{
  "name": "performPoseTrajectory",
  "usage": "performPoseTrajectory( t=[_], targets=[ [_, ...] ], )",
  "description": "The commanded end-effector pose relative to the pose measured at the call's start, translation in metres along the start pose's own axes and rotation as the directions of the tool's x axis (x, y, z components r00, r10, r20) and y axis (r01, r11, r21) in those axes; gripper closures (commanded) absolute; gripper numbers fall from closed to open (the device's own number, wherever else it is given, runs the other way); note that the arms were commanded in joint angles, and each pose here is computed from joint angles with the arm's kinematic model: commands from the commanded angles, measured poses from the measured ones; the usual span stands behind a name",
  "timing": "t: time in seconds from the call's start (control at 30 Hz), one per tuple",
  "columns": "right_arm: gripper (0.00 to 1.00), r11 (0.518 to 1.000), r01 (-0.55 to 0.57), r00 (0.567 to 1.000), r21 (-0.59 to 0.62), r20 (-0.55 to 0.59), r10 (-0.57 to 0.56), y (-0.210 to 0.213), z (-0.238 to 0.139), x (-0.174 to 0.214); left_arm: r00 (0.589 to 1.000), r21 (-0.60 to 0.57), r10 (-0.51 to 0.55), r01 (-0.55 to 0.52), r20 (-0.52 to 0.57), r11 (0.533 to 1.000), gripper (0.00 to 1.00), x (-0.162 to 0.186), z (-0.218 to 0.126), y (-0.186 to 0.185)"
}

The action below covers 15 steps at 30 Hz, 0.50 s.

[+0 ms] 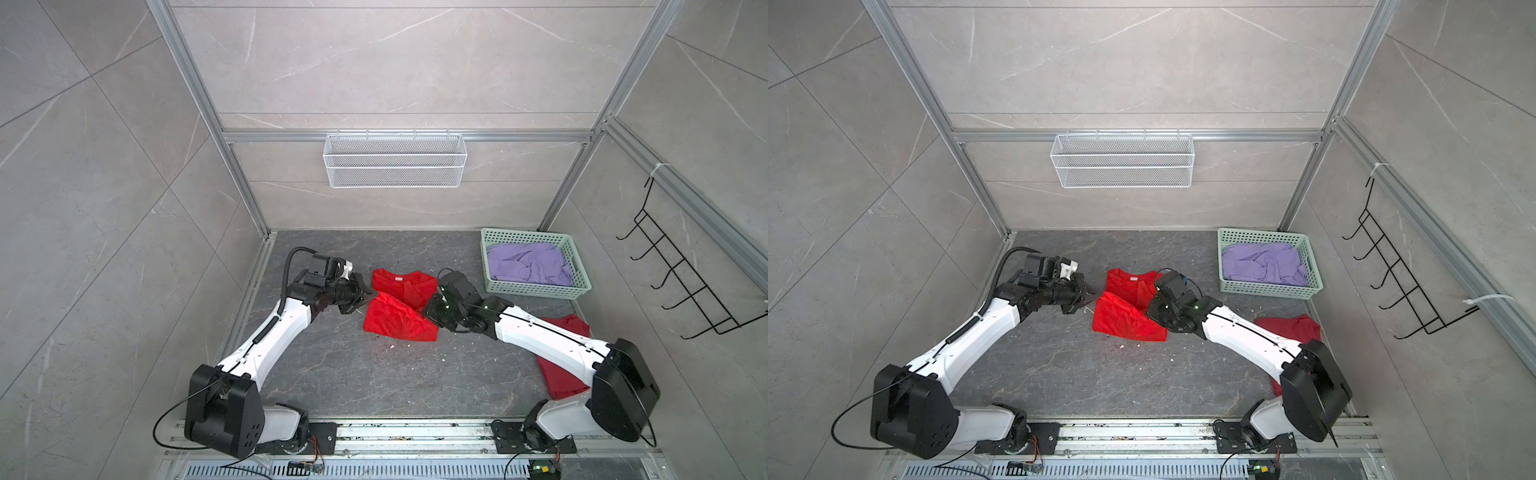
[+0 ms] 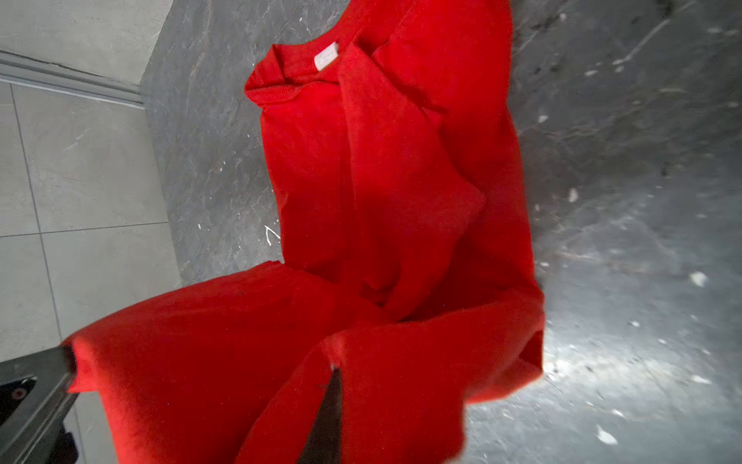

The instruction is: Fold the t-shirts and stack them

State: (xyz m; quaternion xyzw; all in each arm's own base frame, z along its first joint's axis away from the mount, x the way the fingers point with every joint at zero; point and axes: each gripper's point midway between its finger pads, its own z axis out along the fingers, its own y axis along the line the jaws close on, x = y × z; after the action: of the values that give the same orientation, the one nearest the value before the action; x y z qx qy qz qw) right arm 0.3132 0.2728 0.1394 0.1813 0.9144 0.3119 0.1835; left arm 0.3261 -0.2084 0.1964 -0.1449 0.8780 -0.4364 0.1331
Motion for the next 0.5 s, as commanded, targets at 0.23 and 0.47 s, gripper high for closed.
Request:
performPoseTrajectory(
  t=[0.23,0.47],
  targets=[
    [0.90,0.987,-0.141,0.990,-0.075,-0.032,0.139,0.003,0.063,-0.074,1.000,0.112,0.017,-0.014,-0.026,0.994,1.00,-0.087,0.046,-0.002],
    [0.59,0.974,-0.225,0.974,-0.041,0.022,0.226,-0.031,0.099,-0.120,0.997,0.120,-0.016,0.025,-0.074,0.993,0.78,-0.138,0.103,0.009]
  ],
)
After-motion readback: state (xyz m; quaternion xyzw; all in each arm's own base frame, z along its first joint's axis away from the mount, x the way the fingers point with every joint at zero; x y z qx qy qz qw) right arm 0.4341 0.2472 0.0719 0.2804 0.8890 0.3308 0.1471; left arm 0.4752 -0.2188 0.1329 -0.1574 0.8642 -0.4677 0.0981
